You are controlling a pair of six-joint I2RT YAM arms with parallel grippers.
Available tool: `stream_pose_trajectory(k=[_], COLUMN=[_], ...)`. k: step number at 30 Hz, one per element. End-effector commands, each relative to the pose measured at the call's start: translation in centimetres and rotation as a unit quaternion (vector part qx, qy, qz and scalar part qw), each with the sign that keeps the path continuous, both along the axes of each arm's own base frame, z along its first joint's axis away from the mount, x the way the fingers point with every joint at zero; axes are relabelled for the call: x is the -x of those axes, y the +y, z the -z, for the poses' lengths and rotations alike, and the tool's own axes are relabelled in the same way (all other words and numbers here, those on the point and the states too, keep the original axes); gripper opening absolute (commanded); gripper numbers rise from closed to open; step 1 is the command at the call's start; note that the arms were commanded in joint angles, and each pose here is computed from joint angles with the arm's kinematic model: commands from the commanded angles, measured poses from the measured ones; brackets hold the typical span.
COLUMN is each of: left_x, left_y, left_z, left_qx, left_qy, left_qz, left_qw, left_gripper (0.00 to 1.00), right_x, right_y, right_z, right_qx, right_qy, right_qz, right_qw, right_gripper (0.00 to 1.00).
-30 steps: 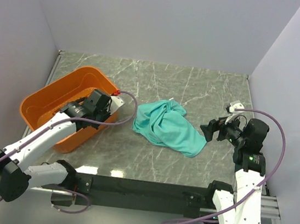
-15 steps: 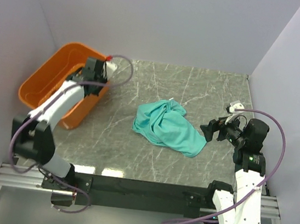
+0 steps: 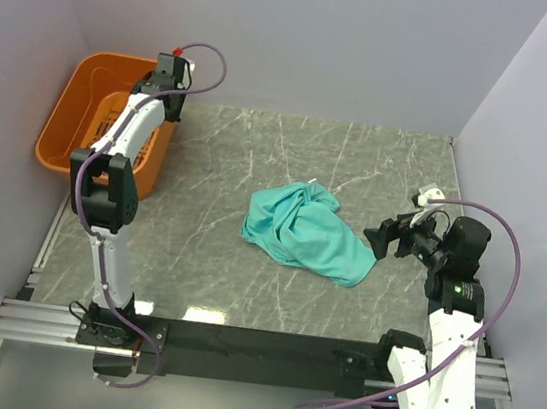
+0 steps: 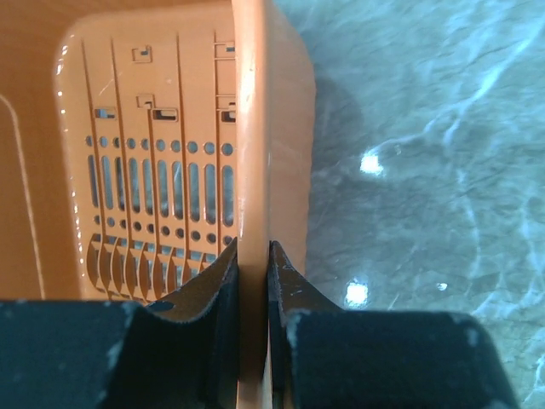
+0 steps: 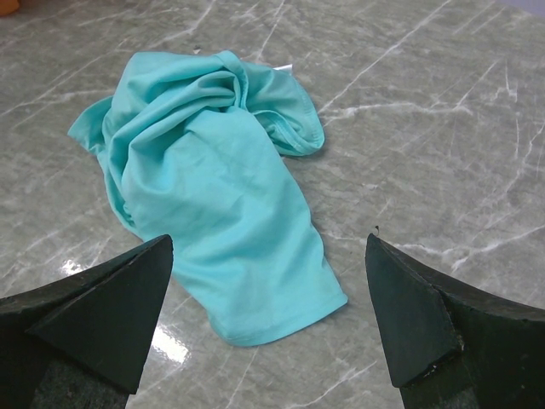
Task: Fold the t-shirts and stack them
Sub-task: Flatten the tshirt out
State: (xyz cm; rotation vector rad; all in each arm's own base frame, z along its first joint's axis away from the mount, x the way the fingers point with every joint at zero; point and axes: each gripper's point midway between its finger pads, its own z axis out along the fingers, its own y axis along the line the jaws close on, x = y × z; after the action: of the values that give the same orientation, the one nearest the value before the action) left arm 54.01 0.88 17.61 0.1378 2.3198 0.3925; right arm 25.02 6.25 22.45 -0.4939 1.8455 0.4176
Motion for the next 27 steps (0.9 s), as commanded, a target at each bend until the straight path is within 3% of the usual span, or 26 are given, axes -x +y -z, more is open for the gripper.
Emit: stream_pose_trajectory(k=[1,5,8,9,12,16,20,22,23,24,26,27], left_x=[-0.5,-1.0,-1.1,-1.2,-1.1,-0.4,3.0,4.6,6.7,7.9,11.0,12.4], left_y=[0.2,0.7,0.6,0.5,0.2,-1.2,-3.8,-5.1,-5.7,-6.1,-6.8,-8.0], left_z=[-2.5,-1.4,-1.7,-2.0,-3.6,-7.7,-15.4,-15.9,-18.5,-16.4,-18.9,-15.8], left_qx=[0.010,0.007,0.011,0.015,0.027,0.055,0.079,0.100,0.132,0.148,0.182,0.215], left_qy=[-0.031,-0.026,-0.032,-0.036,-0.053,-0.089,-0.163,-0.173,-0.203,-0.185,-0.228,-0.198], left_qz=[-0.031,-0.047,-0.050,-0.049,-0.046,-0.021,0.018,0.039,0.051,0.051,0.076,0.091], left_qw=[0.999,0.999,0.998,0.998,0.997,0.994,0.983,0.979,0.969,0.970,0.953,0.952], left_gripper=[0.01,0.08,0.27,0.40,0.59,0.73,0.80,0.87,0.91,0.95,0.96,1.00], right_x=[-0.2,-0.3,-0.4,-0.4,-0.4,-0.3,0.4,1.2,1.5,2.0,2.2,2.2], right_y=[-0.1,-0.2,-0.3,-0.3,-0.3,-0.3,0.7,1.5,1.8,2.0,2.3,2.5], right_z=[-1.2,-1.0,-1.0,-0.9,-0.8,-0.5,0.1,0.8,1.1,1.7,2.4,2.5], right_qx=[0.005,0.007,0.008,0.007,0.008,0.013,0.022,0.027,0.029,0.029,0.035,0.031], right_qy=[-0.019,-0.018,-0.017,-0.015,-0.013,-0.014,-0.015,-0.014,-0.013,-0.004,-0.003,0.003], right_qz=[-0.004,0.000,0.002,0.002,0.003,-0.004,-0.047,-0.086,-0.101,-0.115,-0.137,-0.141], right_qw=[1.000,1.000,1.000,1.000,1.000,1.000,0.999,0.996,0.994,0.993,0.990,0.990], right_gripper=[1.00,1.00,1.00,1.00,1.00,1.00,1.00,1.00,1.00,1.00,1.00,1.00])
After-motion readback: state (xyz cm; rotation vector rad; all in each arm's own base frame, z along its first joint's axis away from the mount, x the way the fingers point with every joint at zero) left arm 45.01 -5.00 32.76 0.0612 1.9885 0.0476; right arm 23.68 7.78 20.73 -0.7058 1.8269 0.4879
